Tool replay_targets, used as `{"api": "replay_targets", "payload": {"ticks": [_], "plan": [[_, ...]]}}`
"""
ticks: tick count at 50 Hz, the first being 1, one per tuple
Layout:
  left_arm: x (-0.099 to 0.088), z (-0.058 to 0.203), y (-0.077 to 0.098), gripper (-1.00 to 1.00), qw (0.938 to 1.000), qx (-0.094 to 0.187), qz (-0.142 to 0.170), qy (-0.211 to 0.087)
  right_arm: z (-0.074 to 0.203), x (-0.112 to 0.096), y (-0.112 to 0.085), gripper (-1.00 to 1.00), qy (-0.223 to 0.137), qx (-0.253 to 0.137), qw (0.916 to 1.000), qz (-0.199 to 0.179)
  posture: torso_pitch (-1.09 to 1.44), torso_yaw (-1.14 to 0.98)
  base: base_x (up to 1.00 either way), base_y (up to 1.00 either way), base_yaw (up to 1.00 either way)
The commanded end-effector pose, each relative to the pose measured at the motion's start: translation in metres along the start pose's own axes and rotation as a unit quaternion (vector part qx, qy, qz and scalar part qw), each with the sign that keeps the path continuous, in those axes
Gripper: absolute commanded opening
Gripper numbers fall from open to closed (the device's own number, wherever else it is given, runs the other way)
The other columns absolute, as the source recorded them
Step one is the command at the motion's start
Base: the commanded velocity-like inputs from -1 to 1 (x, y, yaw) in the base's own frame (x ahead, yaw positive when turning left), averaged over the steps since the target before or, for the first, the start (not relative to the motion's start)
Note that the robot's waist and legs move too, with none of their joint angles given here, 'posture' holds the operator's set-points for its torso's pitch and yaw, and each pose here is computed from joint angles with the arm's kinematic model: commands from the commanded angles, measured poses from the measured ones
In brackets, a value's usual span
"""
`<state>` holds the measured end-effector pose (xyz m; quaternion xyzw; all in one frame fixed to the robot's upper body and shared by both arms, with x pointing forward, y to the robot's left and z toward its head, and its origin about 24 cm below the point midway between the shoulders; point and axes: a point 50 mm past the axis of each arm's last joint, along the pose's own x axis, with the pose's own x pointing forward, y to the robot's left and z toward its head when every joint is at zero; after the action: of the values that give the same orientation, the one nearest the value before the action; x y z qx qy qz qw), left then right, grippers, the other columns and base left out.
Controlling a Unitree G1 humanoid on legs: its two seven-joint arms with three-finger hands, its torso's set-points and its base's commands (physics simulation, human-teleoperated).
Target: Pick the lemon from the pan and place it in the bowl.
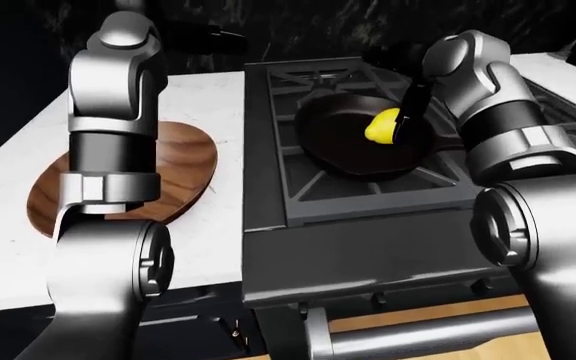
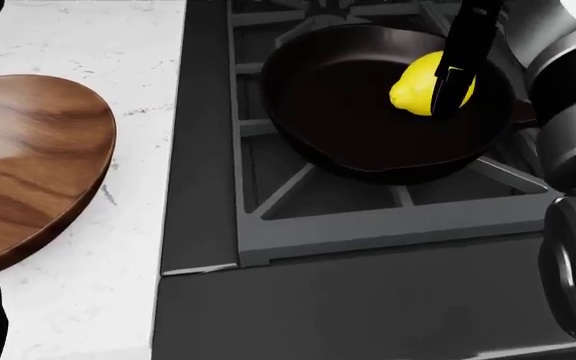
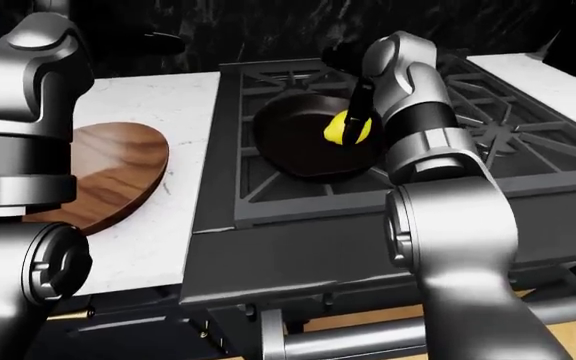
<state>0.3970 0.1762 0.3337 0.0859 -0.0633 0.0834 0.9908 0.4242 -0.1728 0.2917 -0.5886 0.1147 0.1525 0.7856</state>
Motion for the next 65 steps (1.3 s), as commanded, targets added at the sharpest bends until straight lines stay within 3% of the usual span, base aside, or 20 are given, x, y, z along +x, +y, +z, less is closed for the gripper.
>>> {"api": "replay_targets", "payload": {"ticks": [1,18,45,48,52,55,58,59,62,63,65], "plan": [[-0.005,0.026,0.005,1.00,0.9986,-0.005,0.008,-0.052,0.011,-0.012,-0.022,1.00,-0.019,-0.005,0.9988,-0.045,0.00,0.00,0.00,0.00,0.00],[-0.006,0.026,0.005,1.00,0.9986,-0.005,0.007,-0.052,0.005,-0.002,-0.004,1.00,-0.008,0.000,0.9997,-0.023,0.00,0.00,0.00,0.00,0.00],[-0.007,0.026,0.006,1.00,0.9986,-0.005,0.008,-0.053,0.002,0.005,0.008,1.00,-0.005,0.004,0.9999,-0.011,0.00,0.00,0.00,0.00,0.00],[-0.007,0.026,0.005,1.00,0.9985,-0.004,0.007,-0.053,0.002,0.005,0.007,0.43,-0.005,0.003,0.9999,-0.010,0.00,0.00,0.00,0.00,0.00],[-0.007,0.028,0.005,1.00,0.9985,-0.004,0.007,-0.054,0.002,0.004,0.007,0.24,-0.004,0.003,0.9999,-0.011,0.00,0.00,0.00,0.00,0.00],[-0.007,0.029,0.004,1.00,0.9985,-0.004,0.007,-0.055,0.002,0.004,0.006,-0.12,-0.005,0.002,0.9999,-0.011,0.00,0.00,0.00,0.00,0.00],[-0.008,0.030,0.005,1.00,0.9984,-0.004,0.007,-0.056,0.002,0.004,0.005,-0.22,-0.004,-0.001,0.9999,-0.012,0.00,0.00,0.00,0.00,0.00],[-0.008,0.031,0.005,1.00,0.9984,-0.004,0.007,-0.057,0.003,0.003,0.005,-0.33,-0.004,-0.001,0.9999,-0.012,0.00,0.00,0.00,0.00,0.00],[-0.009,0.030,0.005,1.00,0.9984,-0.004,0.006,-0.057,0.003,0.003,0.005,-0.91,-0.005,-0.003,0.9999,-0.013,0.00,0.00,0.00,0.00,0.00],[-0.009,0.030,0.005,1.00,0.9983,-0.004,0.006,-0.057,0.003,0.003,0.005,-1.00,-0.004,-0.003,0.9999,-0.014,0.00,0.00,0.00,0.00,0.00],[-0.009,0.030,0.006,1.00,0.9983,-0.005,0.006,-0.057,0.003,0.003,0.004,-1.00,-0.005,-0.004,0.9999,-0.014,0.00,0.00,0.00,0.00,0.00]]}}
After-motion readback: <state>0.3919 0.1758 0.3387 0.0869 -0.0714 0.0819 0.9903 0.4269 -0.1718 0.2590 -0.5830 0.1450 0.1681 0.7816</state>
